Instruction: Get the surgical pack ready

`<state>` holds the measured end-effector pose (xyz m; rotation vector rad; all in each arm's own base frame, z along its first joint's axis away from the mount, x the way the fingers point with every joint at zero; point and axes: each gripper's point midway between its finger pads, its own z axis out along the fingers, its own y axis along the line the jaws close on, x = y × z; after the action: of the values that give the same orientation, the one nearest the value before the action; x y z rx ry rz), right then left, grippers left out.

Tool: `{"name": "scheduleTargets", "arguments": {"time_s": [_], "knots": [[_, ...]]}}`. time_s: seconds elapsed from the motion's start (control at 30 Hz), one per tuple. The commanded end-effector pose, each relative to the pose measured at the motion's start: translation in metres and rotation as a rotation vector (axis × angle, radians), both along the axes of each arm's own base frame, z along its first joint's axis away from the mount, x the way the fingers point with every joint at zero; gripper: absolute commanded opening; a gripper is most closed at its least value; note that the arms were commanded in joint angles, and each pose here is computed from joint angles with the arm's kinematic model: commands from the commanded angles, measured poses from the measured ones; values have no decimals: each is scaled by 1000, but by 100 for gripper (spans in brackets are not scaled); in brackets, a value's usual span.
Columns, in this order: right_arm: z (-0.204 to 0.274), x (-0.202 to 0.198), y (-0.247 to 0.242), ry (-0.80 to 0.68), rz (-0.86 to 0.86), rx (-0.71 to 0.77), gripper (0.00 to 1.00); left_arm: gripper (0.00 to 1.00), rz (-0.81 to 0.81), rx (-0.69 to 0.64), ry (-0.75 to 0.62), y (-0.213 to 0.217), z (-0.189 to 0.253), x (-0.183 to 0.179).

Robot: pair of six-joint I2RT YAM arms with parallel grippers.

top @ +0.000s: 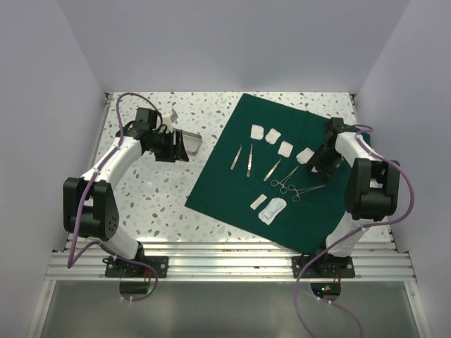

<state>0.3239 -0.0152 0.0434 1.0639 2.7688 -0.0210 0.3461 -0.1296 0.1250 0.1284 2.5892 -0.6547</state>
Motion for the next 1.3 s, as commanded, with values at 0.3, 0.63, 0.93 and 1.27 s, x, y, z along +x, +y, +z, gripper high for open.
{"name": "scheduleTargets", "arguments": {"time_s": [0.3,0.63,0.93,1.27], "knots": [[6,54,-19,-89,31,-57,52,61,-56,-31,-56,-9,17,7],[-7,54,-35,-68,-9,-58,52,61,-68,-32,-61,-9,22,7],[-13,53,-39,-73,-14,-30,52,61,-73,-47,-48,-12,19,7],[-13,67,-40,-115,-13,-15,14,61,-79,-60,-38,-14,19,3]]}}
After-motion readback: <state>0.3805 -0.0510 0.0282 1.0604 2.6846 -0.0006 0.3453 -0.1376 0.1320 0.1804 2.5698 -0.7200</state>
